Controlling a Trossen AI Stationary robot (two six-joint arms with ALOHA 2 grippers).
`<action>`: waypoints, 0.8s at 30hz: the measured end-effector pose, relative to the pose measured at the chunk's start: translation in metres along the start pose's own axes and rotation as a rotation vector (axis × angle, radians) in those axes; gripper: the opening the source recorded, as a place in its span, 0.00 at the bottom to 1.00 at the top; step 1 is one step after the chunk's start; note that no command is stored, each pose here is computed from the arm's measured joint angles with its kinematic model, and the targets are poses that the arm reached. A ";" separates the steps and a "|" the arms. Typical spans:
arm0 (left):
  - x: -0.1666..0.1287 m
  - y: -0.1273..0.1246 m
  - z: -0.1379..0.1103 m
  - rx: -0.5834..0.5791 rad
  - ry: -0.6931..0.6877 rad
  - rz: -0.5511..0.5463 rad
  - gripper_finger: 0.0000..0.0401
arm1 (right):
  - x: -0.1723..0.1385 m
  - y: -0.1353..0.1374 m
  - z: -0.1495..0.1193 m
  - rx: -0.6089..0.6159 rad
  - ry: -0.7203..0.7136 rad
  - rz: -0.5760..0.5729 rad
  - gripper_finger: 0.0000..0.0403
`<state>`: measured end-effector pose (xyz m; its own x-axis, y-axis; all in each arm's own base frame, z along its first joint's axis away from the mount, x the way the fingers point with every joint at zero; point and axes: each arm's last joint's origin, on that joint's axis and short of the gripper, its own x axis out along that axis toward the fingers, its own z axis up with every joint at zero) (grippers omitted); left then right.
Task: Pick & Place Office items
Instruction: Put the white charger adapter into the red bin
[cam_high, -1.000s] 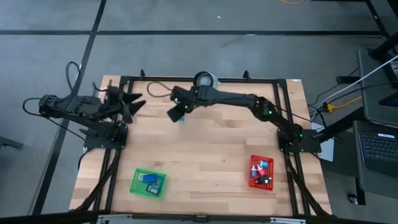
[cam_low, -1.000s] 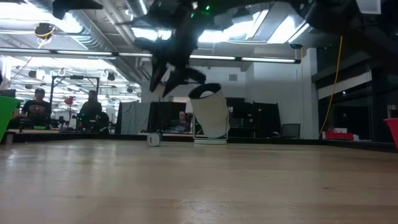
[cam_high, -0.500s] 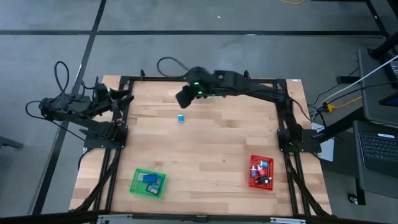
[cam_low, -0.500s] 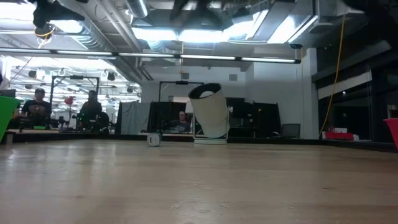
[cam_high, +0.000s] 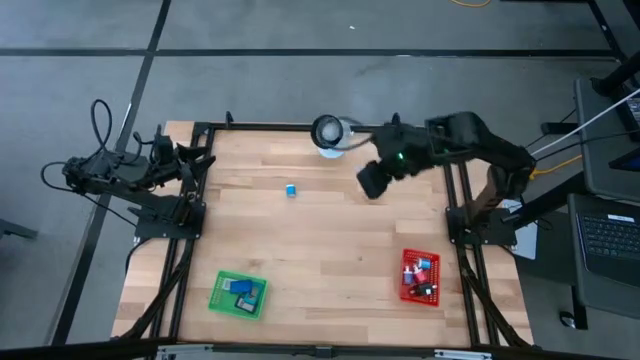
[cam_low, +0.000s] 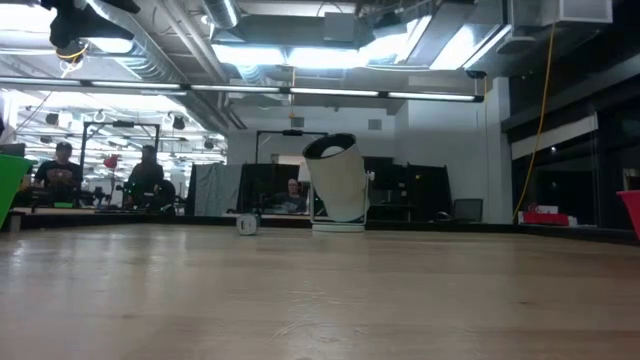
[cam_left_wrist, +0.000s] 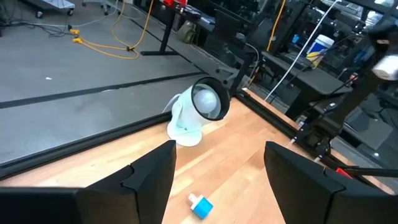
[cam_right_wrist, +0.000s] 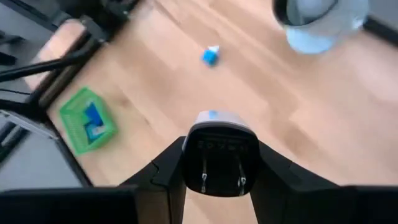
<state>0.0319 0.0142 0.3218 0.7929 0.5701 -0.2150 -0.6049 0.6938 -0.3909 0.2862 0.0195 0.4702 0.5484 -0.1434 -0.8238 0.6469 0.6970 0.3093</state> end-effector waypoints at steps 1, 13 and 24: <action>0.000 0.000 0.000 0.002 0.001 0.001 0.60 | 0.000 0.005 -0.005 0.005 0.004 0.026 0.32; 0.000 0.000 0.000 -0.010 0.006 -0.003 0.60 | 0.051 0.031 -0.138 -0.024 0.499 -0.141 0.32; 0.000 0.000 0.000 -0.033 0.010 -0.009 0.60 | 0.096 0.004 -0.249 -0.044 0.708 -0.470 0.32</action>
<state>0.0321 0.0138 0.3215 0.7992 0.5593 -0.2202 -0.5949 0.6837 -0.4226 0.2094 0.1837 0.2741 -0.2426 0.0379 -0.9694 0.6950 0.7040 -0.1464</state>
